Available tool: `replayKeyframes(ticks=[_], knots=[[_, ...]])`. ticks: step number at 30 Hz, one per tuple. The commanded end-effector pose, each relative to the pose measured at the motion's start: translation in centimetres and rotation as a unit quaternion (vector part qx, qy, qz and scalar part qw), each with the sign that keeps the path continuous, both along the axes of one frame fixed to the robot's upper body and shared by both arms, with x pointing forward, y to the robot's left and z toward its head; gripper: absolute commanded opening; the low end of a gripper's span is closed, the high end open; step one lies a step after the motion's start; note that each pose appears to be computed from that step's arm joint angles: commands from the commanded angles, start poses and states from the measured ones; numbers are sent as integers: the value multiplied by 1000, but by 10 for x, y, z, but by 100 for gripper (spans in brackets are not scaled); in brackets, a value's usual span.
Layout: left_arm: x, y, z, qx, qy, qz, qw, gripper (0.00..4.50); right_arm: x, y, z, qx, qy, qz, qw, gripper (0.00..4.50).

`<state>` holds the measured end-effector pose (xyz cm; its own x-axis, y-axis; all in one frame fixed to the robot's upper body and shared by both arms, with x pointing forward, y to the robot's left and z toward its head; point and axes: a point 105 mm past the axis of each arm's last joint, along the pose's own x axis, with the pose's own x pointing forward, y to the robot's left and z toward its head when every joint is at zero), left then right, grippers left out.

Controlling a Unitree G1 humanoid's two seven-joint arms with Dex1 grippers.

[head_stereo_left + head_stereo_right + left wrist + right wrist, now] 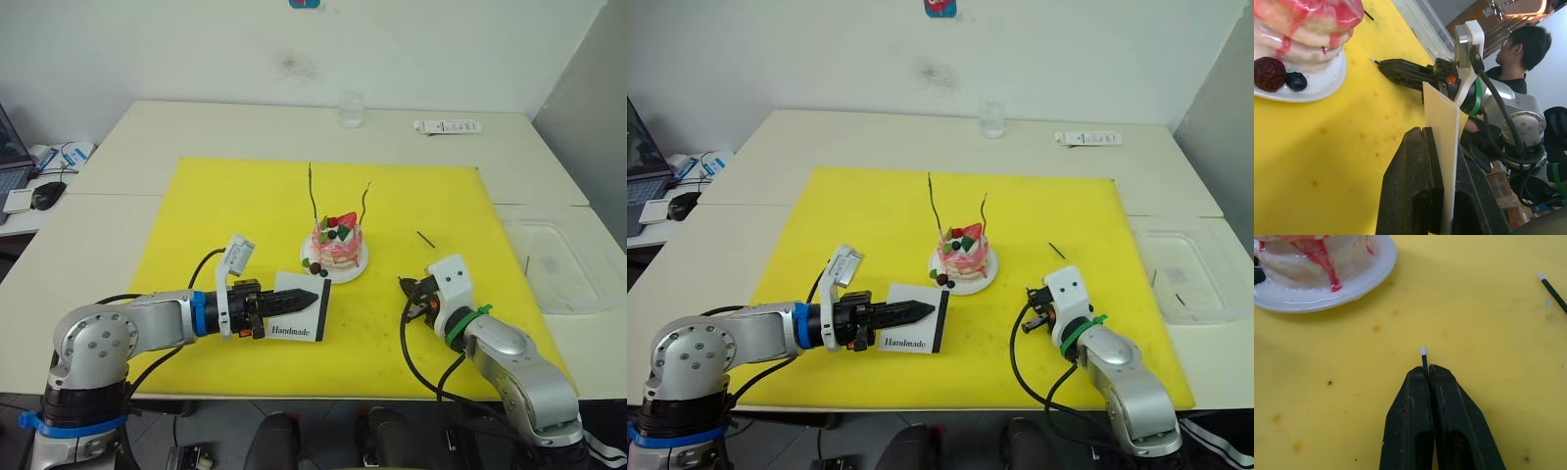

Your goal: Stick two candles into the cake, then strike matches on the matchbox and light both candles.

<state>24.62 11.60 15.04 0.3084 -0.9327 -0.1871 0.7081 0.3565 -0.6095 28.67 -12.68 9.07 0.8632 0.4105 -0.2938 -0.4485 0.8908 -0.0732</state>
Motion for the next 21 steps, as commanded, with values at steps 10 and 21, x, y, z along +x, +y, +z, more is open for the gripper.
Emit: replayKeyframes(ticks=[10, 21], knots=[[-2, -3, 9, -13, -16, -10, 1000, 0, 5, 6, 6, 5, -57, 8, 998, 132], [-1, -3, 10, -14, -17, -8, 1000, 0, 3, 1, -4, 22, -35, -23, 999, 132]])
